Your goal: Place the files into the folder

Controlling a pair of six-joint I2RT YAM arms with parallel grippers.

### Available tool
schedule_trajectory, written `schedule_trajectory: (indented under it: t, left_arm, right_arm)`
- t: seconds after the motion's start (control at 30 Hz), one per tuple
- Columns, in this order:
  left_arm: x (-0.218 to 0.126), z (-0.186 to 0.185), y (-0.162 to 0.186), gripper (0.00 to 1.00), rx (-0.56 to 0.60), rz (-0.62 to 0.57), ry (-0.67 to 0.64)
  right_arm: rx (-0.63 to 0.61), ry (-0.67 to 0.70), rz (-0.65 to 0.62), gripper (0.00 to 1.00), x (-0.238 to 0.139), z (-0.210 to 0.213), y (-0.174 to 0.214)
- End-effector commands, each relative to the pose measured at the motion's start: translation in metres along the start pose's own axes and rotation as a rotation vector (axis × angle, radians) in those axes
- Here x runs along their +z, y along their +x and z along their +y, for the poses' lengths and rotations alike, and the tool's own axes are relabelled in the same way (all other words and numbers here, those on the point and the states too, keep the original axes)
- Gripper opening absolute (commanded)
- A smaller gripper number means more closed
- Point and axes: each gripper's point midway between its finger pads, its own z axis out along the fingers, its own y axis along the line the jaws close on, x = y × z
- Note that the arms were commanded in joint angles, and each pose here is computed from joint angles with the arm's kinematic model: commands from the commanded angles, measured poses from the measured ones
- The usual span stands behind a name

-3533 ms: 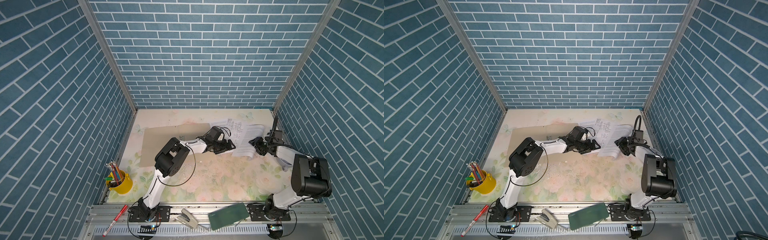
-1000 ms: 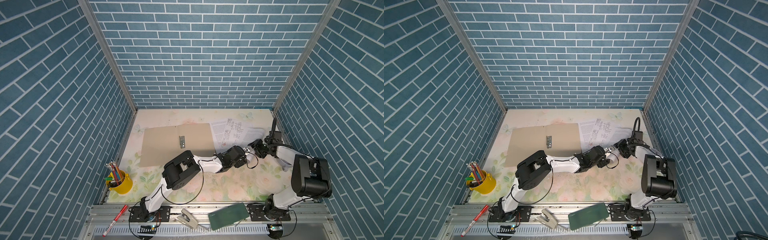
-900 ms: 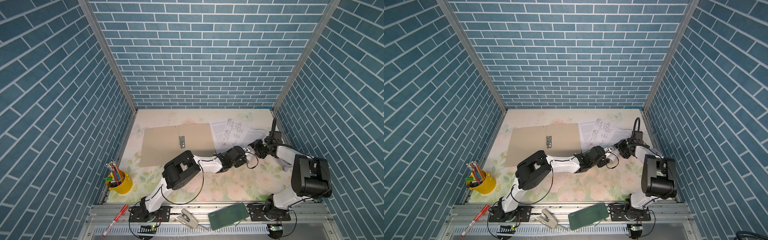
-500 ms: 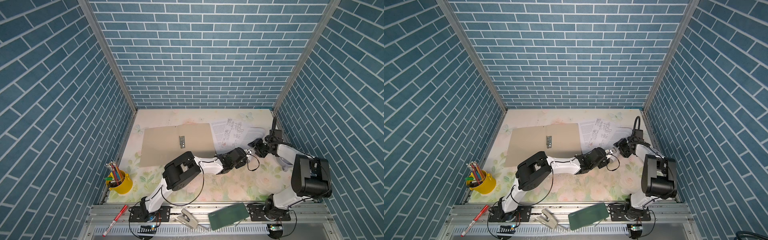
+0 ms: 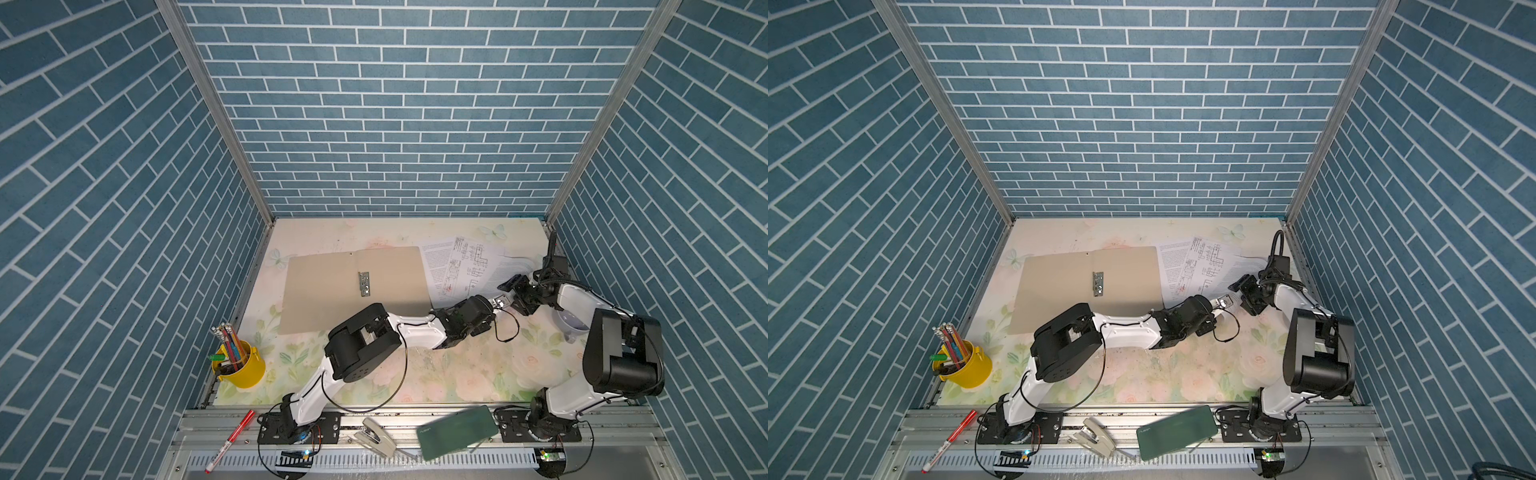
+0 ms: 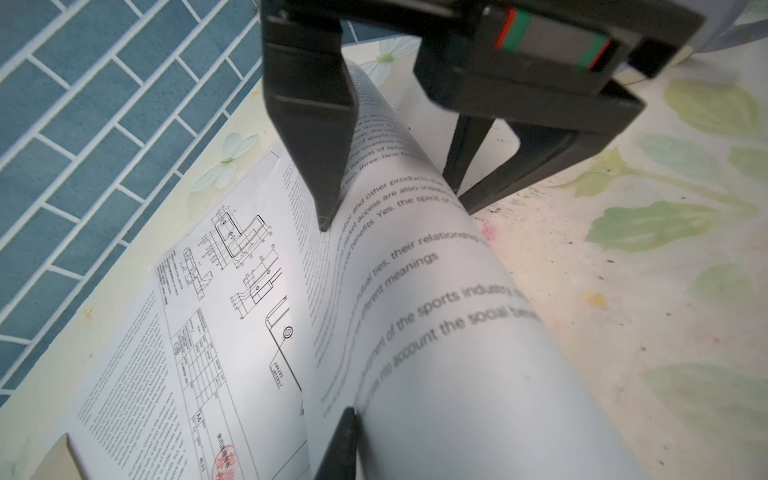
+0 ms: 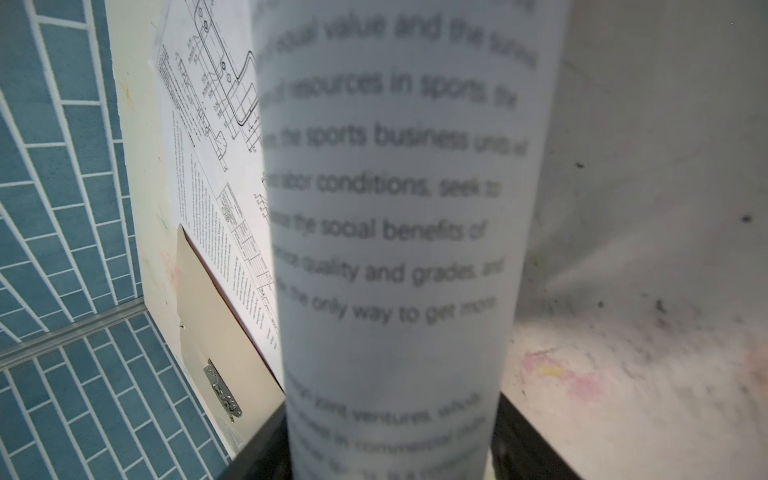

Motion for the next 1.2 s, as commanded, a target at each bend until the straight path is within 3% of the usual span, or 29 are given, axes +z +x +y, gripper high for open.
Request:
schedule_trajectory:
  t: [0.0, 0.13, 0.67, 0.97, 1.17]
  left_arm:
    - [-0.013, 0.017, -0.029, 0.15, -0.008, -0.030, -0.062]
    - [-0.013, 0.024, -0.032, 0.11, -0.012, -0.011, -0.093]
    - [-0.008, 0.026, -0.035, 0.05, -0.020, 0.009, -0.099]
    - [-0.009, 0.025, -0.031, 0.05, -0.010, 0.006, -0.098]
    - [-0.011, 0.024, -0.033, 0.05, -0.017, -0.012, -0.090]
  right_arm:
    - [-0.026, -0.005, 0.007, 0.78, -0.017, 0.008, -0.002]
    - [-0.024, -0.029, -0.011, 0.84, -0.029, 0.012, -0.003]
    - [0.012, -0.018, -0.064, 0.91, -0.073, -0.008, 0.006]
    - [0.035, -0.036, -0.071, 0.90, -0.084, -0.011, 0.011]
    - [0.113, -0.057, -0.060, 0.82, -0.069, -0.024, 0.004]
